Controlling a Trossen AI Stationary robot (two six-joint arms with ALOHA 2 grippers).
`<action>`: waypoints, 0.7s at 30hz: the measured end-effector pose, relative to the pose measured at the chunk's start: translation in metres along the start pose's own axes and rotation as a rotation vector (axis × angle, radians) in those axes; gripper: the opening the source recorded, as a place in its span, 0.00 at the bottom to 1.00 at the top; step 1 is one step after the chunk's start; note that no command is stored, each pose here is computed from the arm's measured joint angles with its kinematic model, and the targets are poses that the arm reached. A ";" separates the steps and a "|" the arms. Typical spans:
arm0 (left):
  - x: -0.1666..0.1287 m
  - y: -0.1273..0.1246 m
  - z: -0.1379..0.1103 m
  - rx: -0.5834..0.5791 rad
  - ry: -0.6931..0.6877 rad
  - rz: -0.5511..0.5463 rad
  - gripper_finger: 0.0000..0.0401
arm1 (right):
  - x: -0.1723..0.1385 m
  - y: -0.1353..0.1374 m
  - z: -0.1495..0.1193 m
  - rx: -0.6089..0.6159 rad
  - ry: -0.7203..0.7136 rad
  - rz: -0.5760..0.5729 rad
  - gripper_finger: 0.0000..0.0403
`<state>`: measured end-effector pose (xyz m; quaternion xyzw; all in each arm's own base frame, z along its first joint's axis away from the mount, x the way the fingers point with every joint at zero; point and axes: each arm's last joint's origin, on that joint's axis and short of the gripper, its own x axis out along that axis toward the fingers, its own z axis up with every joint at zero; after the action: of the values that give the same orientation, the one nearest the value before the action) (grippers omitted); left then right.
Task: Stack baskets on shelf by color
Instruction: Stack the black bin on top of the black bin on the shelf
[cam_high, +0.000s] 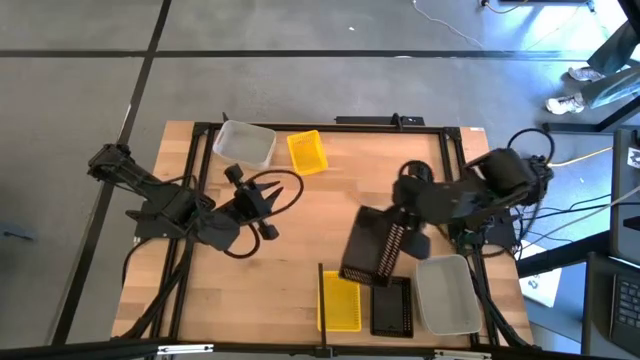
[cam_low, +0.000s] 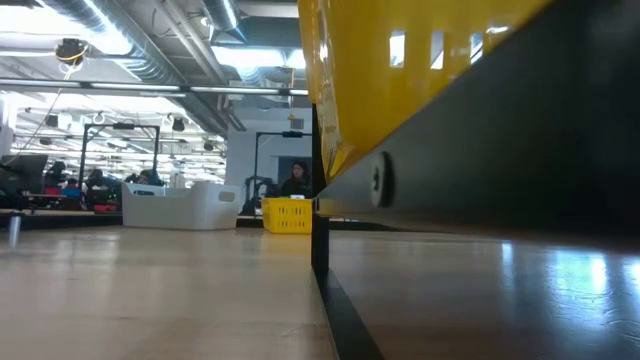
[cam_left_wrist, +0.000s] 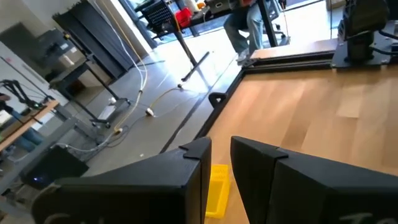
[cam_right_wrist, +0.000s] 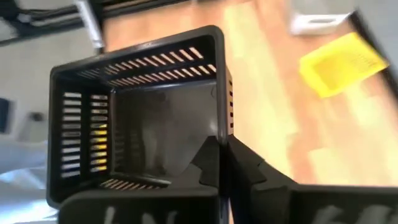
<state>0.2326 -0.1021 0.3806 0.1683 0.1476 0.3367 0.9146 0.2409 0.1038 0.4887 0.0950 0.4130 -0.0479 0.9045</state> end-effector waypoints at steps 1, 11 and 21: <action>0.001 0.002 0.000 -0.012 0.002 -0.002 0.14 | -0.003 0.003 -0.003 0.012 0.006 0.024 0.00; -0.001 0.011 0.002 -0.020 -0.005 -0.003 0.14 | 0.018 0.029 -0.052 0.144 0.192 -0.007 0.01; 0.001 0.015 0.003 -0.027 -0.003 0.007 0.14 | 0.057 0.039 -0.107 0.256 0.368 0.021 0.00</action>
<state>0.2260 -0.0916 0.3891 0.1571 0.1409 0.3415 0.9159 0.2056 0.1640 0.3821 0.2207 0.5606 -0.0725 0.7949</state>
